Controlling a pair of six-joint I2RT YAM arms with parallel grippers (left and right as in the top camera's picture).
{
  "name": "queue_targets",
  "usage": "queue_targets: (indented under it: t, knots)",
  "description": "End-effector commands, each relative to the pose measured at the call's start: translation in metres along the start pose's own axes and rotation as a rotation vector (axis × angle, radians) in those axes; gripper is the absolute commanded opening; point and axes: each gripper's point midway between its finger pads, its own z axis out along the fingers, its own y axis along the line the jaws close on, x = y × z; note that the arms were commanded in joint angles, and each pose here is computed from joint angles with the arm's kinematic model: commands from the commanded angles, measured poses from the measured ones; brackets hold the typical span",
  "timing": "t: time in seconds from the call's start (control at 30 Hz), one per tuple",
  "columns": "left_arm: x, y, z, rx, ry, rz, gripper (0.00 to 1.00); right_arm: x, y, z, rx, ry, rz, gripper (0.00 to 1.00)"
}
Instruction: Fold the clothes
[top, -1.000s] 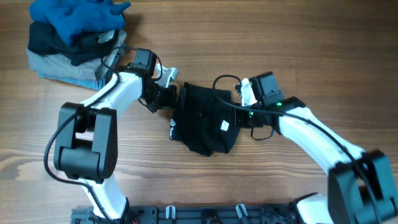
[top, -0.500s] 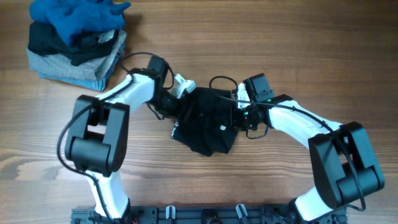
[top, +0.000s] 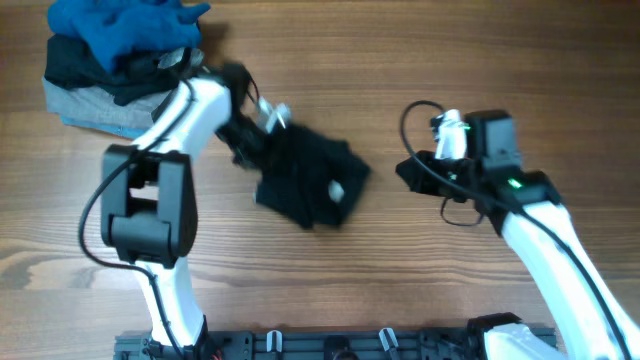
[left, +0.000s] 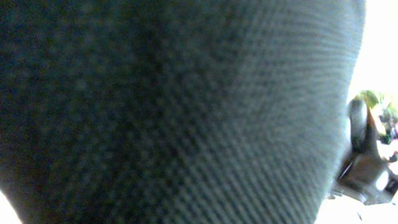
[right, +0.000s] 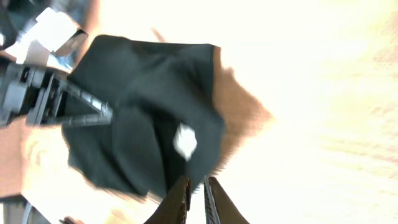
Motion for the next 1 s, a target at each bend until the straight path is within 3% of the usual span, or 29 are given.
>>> queue_targets:
  t: [0.0, 0.13, 0.3, 0.4, 0.53, 0.6, 0.7, 0.77, 0.8, 0.9, 0.97]
  knots:
    - [-0.056, -0.021, -0.099, -0.014, -0.285, 0.026, 0.04, -0.018, 0.020, -0.033, -0.043, -0.135, -0.048, 0.15]
    - [-0.116, -0.011, -0.214, -0.018, -0.686, -0.014, 0.04, -0.020, 0.025, -0.041, -0.057, -0.163, 0.002, 0.15]
    - [-0.160, 0.077, -0.363, -0.005, -1.231, -0.195, 0.04, -0.020, 0.024, -0.039, -0.055, -0.157, 0.009, 0.14]
    - [-0.160, 0.137, -0.389, -0.077, -1.344, -0.322, 0.04, -0.020, 0.024, -0.039, -0.057, -0.157, 0.036, 0.14]
    - [-0.158, 0.223, -0.346, -0.130, -1.252, -0.523, 0.04, -0.020, 0.023, -0.039, -0.057, -0.154, 0.058, 0.14]
    - [-0.151, 0.248, -0.316, -0.126, -1.161, -0.606, 0.42, -0.020, 0.023, -0.039, -0.058, -0.154, 0.065, 0.13]
    - [-0.132, 0.260, -0.281, -0.170, -1.017, -0.671, 0.66, -0.020, 0.023, -0.039, -0.059, -0.154, 0.070, 0.13]
    - [-0.122, 0.263, -0.275, -0.202, -0.979, -0.698, 0.77, -0.020, 0.023, -0.039, -0.059, -0.154, 0.070, 0.13]
    - [-0.121, 0.260, -0.275, -0.205, -0.971, -0.687, 0.88, -0.020, 0.023, -0.039, -0.059, -0.154, 0.068, 0.13]
    - [-0.118, 0.238, -0.293, -0.187, -0.996, -0.620, 1.00, -0.019, 0.023, -0.039, -0.057, -0.153, 0.053, 0.13]
    - [-0.113, 0.212, -0.317, -0.195, -1.043, -0.557, 1.00, -0.020, 0.024, -0.040, -0.056, -0.156, 0.034, 0.13]
